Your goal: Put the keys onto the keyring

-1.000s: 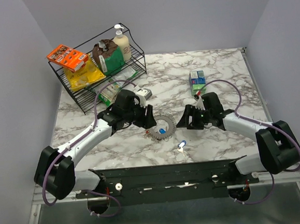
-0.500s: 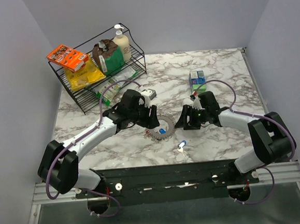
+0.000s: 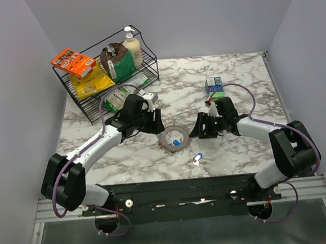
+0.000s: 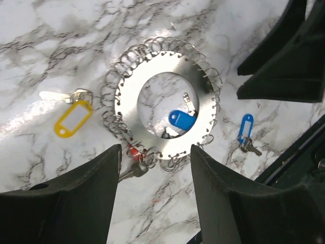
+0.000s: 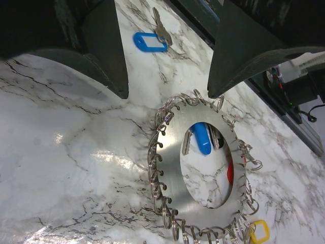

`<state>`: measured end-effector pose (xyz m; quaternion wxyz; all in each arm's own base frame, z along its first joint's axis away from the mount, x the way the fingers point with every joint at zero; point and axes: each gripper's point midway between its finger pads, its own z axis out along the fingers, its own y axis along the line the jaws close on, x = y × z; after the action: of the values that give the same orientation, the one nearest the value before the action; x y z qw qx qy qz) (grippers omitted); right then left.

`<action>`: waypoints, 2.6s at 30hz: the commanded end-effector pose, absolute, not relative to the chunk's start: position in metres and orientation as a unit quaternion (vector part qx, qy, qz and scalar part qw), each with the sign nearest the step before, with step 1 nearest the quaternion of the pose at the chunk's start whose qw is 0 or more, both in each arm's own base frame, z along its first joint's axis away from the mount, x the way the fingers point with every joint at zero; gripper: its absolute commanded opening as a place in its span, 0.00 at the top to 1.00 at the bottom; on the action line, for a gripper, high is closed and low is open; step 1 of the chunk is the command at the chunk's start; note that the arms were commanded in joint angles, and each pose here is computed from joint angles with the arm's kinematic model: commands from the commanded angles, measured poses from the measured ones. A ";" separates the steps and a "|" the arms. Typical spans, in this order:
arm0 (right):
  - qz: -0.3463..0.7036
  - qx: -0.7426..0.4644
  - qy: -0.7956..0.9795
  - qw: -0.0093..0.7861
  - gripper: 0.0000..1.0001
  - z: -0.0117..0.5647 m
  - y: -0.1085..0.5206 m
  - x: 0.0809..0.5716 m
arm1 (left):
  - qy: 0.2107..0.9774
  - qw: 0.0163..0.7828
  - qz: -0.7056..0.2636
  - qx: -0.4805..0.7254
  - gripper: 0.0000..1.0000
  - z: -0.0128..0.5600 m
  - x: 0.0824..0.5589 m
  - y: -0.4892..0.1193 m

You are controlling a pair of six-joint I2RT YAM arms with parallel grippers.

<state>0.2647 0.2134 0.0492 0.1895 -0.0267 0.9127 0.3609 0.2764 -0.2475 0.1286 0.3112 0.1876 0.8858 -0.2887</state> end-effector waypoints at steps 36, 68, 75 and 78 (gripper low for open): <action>0.358 -0.070 0.913 0.184 0.31 0.051 0.213 0.247 | 0.882 0.266 -0.295 0.252 0.34 0.113 0.233 -0.286; 0.401 0.050 0.902 0.153 0.32 0.040 0.184 0.253 | 0.866 0.251 -0.175 0.395 0.43 0.082 0.234 -0.364; 0.405 0.078 0.897 0.159 0.32 0.037 0.163 0.261 | 0.865 0.251 -0.128 0.415 0.46 0.067 0.234 -0.361; 0.409 0.084 0.895 0.157 0.32 0.036 0.161 0.262 | 0.863 0.249 -0.118 0.424 0.46 0.060 0.233 -0.364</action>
<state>0.2652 0.1599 0.0379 0.1682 0.0855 0.9007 0.3914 0.2266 -0.3637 0.0647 0.2391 0.4094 0.8670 -0.1531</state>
